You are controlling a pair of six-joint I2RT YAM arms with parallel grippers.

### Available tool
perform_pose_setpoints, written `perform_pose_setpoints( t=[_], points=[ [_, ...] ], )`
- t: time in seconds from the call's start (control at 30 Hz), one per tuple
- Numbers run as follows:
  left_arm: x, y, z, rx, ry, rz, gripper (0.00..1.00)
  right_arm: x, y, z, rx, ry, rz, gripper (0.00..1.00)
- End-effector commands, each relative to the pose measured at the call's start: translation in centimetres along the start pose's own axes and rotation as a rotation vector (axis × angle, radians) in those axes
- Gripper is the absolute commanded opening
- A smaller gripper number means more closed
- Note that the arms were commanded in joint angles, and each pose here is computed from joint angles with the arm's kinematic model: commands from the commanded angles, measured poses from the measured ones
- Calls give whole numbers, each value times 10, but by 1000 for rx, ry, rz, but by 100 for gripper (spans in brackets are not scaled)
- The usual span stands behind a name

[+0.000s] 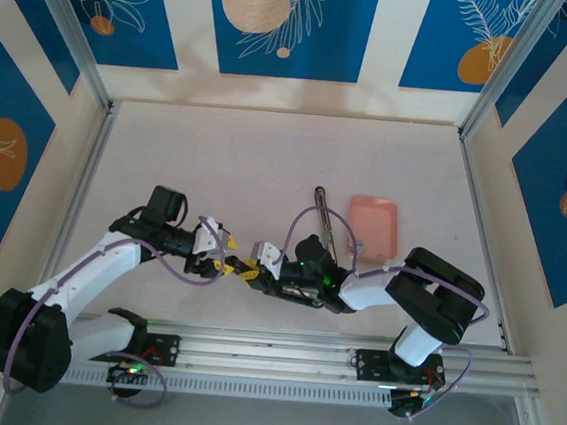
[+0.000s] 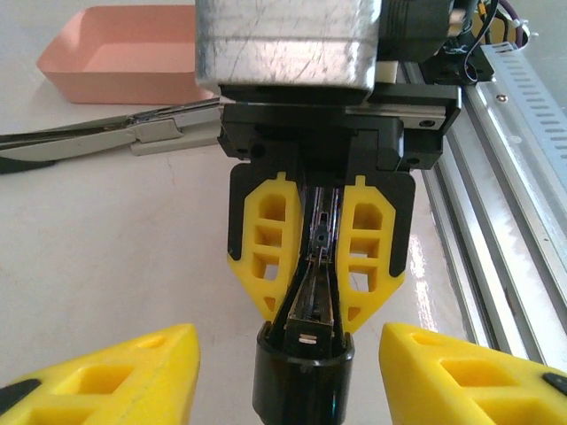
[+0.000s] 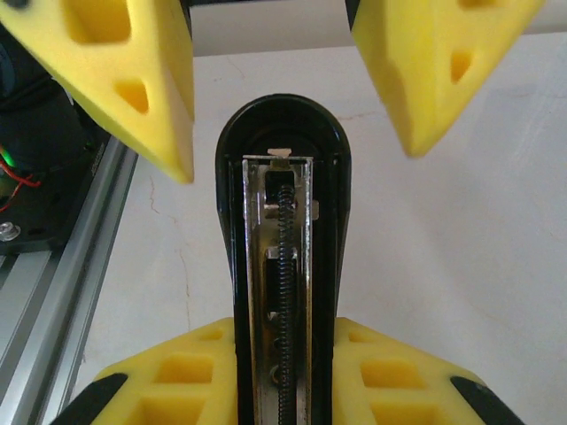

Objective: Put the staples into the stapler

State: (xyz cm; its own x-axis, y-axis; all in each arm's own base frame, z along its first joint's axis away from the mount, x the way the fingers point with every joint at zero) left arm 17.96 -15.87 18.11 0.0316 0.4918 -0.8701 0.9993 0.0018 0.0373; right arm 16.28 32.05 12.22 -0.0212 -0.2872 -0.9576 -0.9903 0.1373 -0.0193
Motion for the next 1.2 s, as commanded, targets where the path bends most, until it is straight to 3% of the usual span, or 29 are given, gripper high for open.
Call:
perform_pose_setpoints(
  t=[0.0, 0.3, 0.5, 0.77, 0.93, 1.03, 1.17],
  points=[
    [2, -8, 3, 52, -7, 5, 53, -19, -2, 2, 21, -88, -37, 18],
    [5, -11, 6, 84, 13, -6, 43, -23, -3, 3, 32, -103, -40, 18],
    [4, -11, 8, 95, 10, -10, 32, -25, -4, 4, 32, -116, -41, 18],
    [4, -11, 7, 91, 11, -7, 32, -28, -6, 6, 37, -126, -42, 18],
    [2, -11, 6, 86, 19, -3, 22, -28, -6, 5, 41, -125, -40, 19],
    [2, -10, 3, 62, 53, 0, 21, -27, -7, 4, 61, -121, -20, 26],
    [2, -9, -4, 22, 127, 3, 20, -28, -12, 1, 105, -101, 63, 46]
  ],
)
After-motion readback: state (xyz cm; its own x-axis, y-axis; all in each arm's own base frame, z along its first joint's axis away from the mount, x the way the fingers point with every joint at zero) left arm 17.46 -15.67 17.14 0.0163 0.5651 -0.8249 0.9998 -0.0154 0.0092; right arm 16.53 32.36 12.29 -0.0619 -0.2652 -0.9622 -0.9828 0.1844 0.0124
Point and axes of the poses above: each hand's point on the last joint's axis, 136 mm out from that joint toward the fingers, its own z axis out along the fingers, its own y axis along the line the jaws close on, x = y × z, the point moved 6 cm from there along -z, back along the fingers, and after that the axes turned 1 degree about -z, right-handed, at the moved point
